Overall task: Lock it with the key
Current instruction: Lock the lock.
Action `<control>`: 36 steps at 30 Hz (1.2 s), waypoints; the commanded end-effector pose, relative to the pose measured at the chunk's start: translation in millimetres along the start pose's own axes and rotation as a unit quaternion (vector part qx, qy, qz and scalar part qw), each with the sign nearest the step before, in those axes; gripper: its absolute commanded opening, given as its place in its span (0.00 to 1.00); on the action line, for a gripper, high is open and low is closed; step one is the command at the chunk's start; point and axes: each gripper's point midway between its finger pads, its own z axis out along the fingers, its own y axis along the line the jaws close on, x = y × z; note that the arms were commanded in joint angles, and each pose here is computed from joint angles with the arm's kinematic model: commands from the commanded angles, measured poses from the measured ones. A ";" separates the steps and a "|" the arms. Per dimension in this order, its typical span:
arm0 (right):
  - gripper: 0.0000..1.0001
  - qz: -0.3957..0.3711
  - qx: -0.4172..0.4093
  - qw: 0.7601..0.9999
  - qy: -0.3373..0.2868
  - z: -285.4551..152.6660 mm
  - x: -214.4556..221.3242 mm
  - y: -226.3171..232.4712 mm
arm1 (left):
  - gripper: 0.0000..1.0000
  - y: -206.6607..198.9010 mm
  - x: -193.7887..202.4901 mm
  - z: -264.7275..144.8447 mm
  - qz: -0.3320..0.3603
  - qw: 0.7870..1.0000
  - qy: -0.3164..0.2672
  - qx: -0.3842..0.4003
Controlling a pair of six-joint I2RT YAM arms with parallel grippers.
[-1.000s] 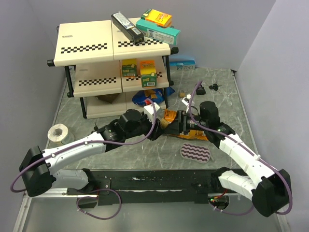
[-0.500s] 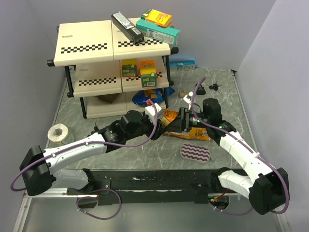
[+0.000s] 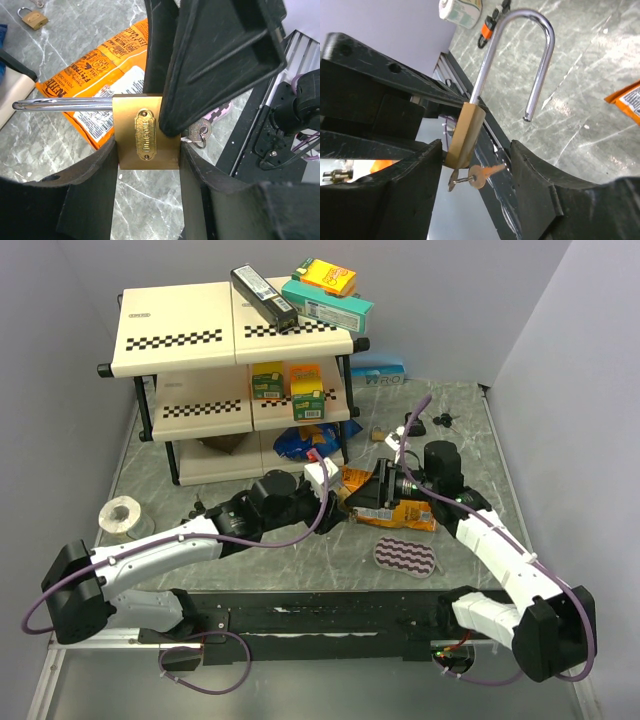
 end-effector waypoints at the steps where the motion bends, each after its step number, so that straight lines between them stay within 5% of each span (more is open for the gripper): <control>1: 0.61 -0.028 -0.007 1.000 0.008 3.9 -5.4 11.6 | 0.01 -13.1 -66.9 0.3 0.026 0.994 -0.100 0.021; 5: 0.52 -0.027 -0.012 1.000 0.004 7.4 -10.7 13.6 | 0.01 -14.6 -67.3 3.7 0.031 0.994 -0.100 0.022; 8: 0.36 -0.021 -0.014 1.000 0.011 10.6 -14.1 14.4 | 0.01 -15.3 -65.9 6.9 0.036 0.995 -0.096 0.020; 9: 0.20 -0.016 -0.015 1.000 0.017 11.8 -13.5 13.2 | 0.01 -14.0 -65.1 7.7 0.036 0.995 -0.094 0.016; 11: 0.03 -0.018 -0.014 0.999 0.024 11.7 -13.3 13.4 | 0.01 -12.4 -61.8 7.7 0.037 0.995 -0.087 0.013; 14: 0.00 -0.031 -0.012 0.999 0.031 8.9 -12.0 12.7 | 0.37 -10.6 -52.5 3.8 0.032 0.998 -0.057 0.013; 15: 0.00 -0.047 -0.014 0.998 0.030 6.1 -12.6 13.4 | 0.63 -20.0 -55.6 -5.3 0.029 0.996 -0.052 0.064; 20: 0.00 -0.106 -0.031 0.993 0.040 -10.4 -11.9 22.5 | 0.91 -5.5 -36.5 -49.5 0.027 0.990 -0.001 0.138; 28: 0.00 -0.306 -0.116 0.943 0.069 -30.5 6.5 49.0 | 0.93 16.2 -37.6 -78.0 0.114 0.984 0.032 0.135; 36: 0.00 -0.364 -0.160 0.911 0.107 -39.5 21.9 72.0 | 0.83 15.7 -41.8 -74.7 0.161 0.975 0.020 0.151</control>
